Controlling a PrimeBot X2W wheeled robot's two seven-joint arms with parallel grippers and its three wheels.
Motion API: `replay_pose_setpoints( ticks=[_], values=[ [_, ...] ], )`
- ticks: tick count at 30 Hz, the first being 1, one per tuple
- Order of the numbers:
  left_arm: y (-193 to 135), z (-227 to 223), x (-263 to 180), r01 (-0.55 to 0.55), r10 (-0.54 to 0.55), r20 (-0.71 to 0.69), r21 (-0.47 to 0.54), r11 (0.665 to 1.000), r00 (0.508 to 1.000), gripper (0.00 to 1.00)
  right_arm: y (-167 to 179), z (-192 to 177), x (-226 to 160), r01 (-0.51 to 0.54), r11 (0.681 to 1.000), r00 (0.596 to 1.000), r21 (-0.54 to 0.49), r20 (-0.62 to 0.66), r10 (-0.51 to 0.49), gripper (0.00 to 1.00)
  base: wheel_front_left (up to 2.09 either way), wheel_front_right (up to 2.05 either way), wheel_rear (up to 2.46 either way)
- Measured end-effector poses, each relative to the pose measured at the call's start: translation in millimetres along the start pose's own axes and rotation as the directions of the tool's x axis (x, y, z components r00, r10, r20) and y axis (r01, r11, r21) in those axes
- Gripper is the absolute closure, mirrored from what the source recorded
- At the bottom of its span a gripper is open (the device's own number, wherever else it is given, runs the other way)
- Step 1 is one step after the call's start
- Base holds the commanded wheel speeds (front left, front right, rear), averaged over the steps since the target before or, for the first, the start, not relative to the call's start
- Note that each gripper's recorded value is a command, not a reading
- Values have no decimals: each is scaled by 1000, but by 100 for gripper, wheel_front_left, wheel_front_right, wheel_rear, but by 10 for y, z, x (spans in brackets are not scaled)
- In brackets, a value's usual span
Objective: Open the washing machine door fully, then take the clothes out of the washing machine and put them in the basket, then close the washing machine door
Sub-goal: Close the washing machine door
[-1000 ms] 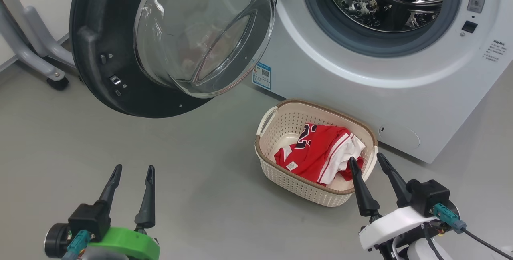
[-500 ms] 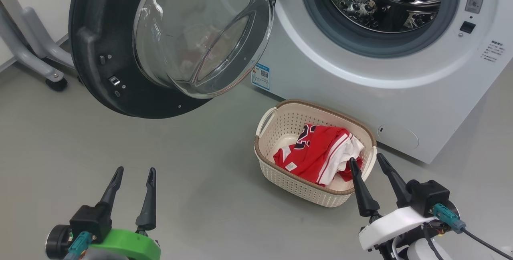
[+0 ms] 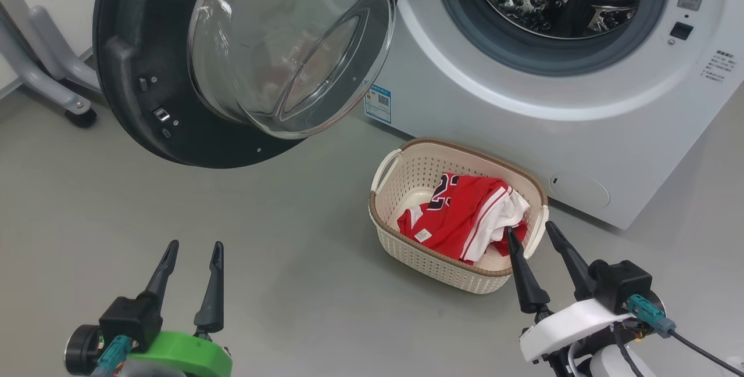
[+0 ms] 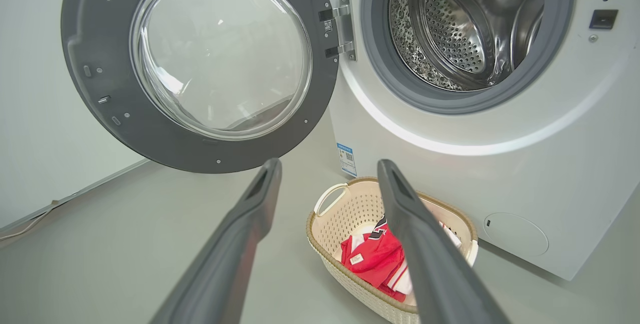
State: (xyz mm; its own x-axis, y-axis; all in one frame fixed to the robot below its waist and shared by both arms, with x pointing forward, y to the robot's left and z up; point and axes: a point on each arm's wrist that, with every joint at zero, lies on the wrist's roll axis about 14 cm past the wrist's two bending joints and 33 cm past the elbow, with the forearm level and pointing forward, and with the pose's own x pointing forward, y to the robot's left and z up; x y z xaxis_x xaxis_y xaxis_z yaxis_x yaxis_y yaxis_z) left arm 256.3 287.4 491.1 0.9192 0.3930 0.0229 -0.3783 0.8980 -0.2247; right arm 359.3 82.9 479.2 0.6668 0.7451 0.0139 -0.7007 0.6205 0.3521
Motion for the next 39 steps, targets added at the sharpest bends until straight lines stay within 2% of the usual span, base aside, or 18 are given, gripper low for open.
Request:
replay_pose_setpoints(
  ticks=[1, 2, 11, 15, 23, 30, 34, 37, 38, 39],
  values=[
    [-2, -6, 5, 0, 0, -3, 2, 1000, 1000, 89, -5, -9, 3, 0, 1000, 1000, 3, -2, 0, 0, 0, 0, 0],
    [-7, -9, 12, 1, -1, -4, 4, 1000, 1000, 100, -12, -19, 6, 1, 1000, 1000, 6, -4, -1, 0, 0, 0, 0],
    [-49, 37, 109, 9, -9, 2, 28, 1000, 1000, 100, -81, -33, 90, -1, 1000, 1000, 27, 0, 1, 0, 0, 0, 0],
    [75, 191, 200, -16, 14, 39, 65, 998, 999, 100, -102, -65, 144, -16, 1000, 1000, 21, -16, 16, 0, 0, 0, 0],
    [403, 1071, 658, -71, 10, 254, 231, 970, 967, 100, -355, -118, 223, 9, 1000, 999, 19, -32, -8, 0, 0, 0, 0],
    [713, 1754, 1014, -153, 36, 383, 280, 948, 923, 100, -601, -110, 273, 40, 999, 999, 5, -28, -40, 0, 0, 0, 0],
    [899, 1974, 1220, -186, 96, 403, 190, 964, 910, 100, -721, -44, 278, 66, 998, 998, 4, -7, -66, 0, 0, 0, 0],
    [1069, 1982, 1385, -204, 163, 373, 73, 976, 913, 100, -815, -62, 236, 92, 996, 996, 7, -12, -92, 0, 0, 0, 0],
    [1129, 1947, 1442, -209, 189, 351, 19, 978, 917, 100, -846, -76, 214, 102, 995, 995, 9, -15, -102, 0, 0, 0, 0],
    [1262, 1843, 1550, -214, 264, 310, -185, 959, 913, 100, -905, -102, 171, 121, 993, 992, 12, -21, -121, 0, 0, 0, 0]
  ],
)
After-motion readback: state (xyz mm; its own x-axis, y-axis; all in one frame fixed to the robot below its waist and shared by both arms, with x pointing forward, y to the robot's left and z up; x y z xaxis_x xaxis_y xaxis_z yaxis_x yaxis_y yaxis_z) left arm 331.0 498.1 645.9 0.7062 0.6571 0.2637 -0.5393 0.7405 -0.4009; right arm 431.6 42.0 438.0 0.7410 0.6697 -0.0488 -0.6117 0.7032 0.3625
